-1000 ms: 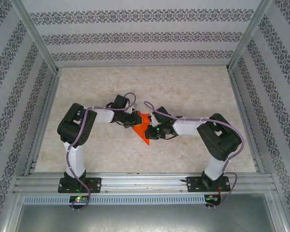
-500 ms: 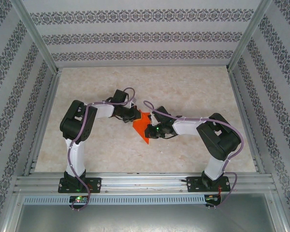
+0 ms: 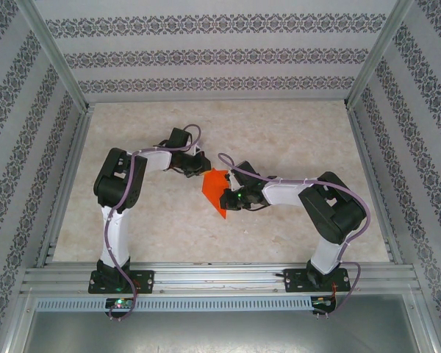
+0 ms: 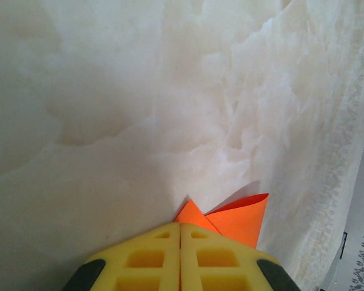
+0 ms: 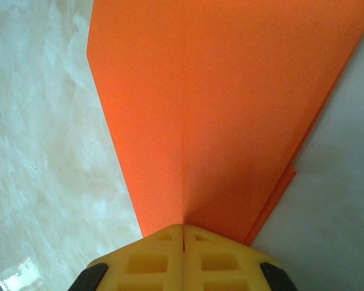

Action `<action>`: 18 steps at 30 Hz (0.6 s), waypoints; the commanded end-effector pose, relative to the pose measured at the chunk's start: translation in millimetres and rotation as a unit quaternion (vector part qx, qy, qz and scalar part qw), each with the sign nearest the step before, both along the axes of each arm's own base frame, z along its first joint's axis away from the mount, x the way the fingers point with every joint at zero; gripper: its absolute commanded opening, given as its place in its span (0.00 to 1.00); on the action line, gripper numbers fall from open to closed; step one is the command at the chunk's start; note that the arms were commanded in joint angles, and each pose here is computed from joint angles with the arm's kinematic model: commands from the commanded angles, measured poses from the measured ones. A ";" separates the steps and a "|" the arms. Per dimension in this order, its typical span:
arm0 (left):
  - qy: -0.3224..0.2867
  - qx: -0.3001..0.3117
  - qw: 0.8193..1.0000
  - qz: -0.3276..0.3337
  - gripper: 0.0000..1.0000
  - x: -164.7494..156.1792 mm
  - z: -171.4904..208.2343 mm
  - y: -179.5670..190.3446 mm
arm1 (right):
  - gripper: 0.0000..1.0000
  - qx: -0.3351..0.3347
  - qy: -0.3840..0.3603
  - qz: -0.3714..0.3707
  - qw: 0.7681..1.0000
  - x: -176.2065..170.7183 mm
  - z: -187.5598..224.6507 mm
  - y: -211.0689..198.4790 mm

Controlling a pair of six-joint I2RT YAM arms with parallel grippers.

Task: Fold a paper plane with a square sheet of paper (fold left side to right side)
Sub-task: Fourth fold the wing at the center of the table.

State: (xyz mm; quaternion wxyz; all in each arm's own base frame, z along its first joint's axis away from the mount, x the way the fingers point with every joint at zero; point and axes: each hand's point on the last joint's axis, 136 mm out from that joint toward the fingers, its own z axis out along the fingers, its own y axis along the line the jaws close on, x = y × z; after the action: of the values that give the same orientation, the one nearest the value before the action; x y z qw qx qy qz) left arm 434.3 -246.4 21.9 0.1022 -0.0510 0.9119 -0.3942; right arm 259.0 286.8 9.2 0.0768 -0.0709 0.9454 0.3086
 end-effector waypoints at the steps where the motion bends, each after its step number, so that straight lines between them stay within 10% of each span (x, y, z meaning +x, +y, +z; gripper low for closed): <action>1: -0.058 0.084 0.992 0.077 0.08 51.9 -22.6 55.2 | 0.00 -0.179 0.154 0.000 0.972 -82.0 -70.9 -77.6; 10: -0.112 0.074 0.988 0.083 0.08 50.3 23.2 59.6 | 0.00 -0.159 0.143 -0.004 0.977 -73.8 -65.1 -71.4; 18: -0.117 -0.003 0.992 0.054 0.08 -23.4 55.5 25.8 | 0.00 -0.126 0.128 -0.007 0.984 -61.5 -55.7 -68.1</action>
State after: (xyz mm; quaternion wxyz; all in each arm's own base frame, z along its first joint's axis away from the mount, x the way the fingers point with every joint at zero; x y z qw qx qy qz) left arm 422.9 -194.9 56.8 0.2109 -0.0796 0.9078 -0.3537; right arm 257.4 282.4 11.5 0.0695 -0.0680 0.9428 0.3187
